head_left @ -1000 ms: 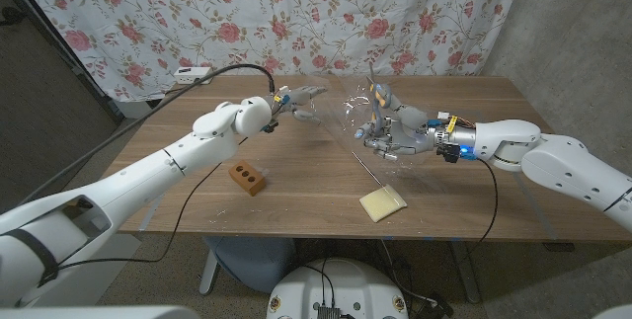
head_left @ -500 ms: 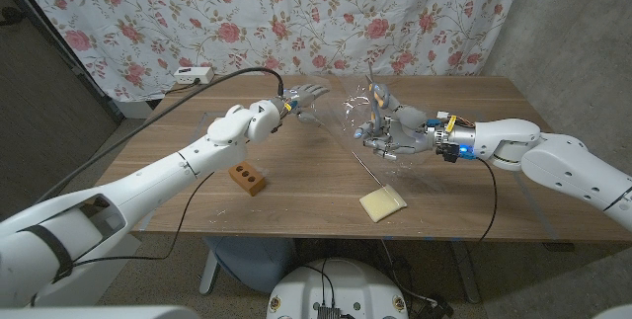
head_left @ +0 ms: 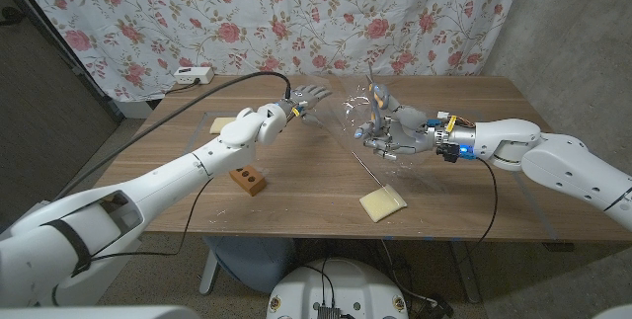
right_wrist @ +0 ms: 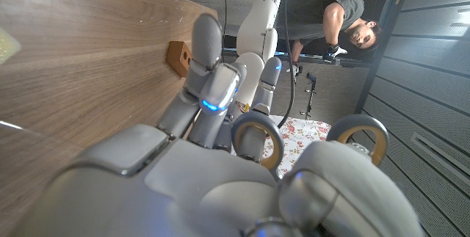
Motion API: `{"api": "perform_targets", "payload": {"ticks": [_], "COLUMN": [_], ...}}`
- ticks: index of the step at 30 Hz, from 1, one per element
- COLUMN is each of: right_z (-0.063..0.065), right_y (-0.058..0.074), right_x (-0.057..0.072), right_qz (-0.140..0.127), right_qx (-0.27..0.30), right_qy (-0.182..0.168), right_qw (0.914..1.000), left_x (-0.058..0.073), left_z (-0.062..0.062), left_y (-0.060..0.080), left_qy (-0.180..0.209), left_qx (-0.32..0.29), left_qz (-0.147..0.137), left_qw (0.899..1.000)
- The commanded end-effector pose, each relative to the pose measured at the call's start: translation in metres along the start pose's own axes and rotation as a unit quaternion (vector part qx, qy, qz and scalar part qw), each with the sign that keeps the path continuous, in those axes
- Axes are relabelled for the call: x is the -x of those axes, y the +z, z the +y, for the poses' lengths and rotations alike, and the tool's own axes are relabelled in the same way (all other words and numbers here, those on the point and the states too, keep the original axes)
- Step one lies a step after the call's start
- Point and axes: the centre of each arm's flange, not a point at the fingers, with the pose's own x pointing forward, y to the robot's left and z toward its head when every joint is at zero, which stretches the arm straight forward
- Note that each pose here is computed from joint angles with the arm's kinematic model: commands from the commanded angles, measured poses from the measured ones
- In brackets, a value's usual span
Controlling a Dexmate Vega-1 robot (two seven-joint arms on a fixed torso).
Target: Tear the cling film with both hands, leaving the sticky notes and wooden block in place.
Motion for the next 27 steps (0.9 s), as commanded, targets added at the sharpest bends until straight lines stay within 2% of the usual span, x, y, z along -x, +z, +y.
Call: {"api": "perform_targets", "payload": {"ticks": [1, 27], "right_z": [-0.001, -0.002], "right_y": [-0.001, 0.000], "right_x": [0.002, 0.003], "right_qz": [-0.002, -0.002], "right_qx": [-0.002, -0.003], "right_qy": [-0.006, -0.013], "right_qw": [1.0000, 0.9999], "left_x": [-0.015, -0.043], "left_z": [-0.006, -0.020], "left_y": [0.005, 0.008], "left_qy": [-0.009, -0.043], "left_qx": [-0.010, 0.016], "left_qz": [-0.011, -0.041], "left_qw": [1.000, 0.998]}}
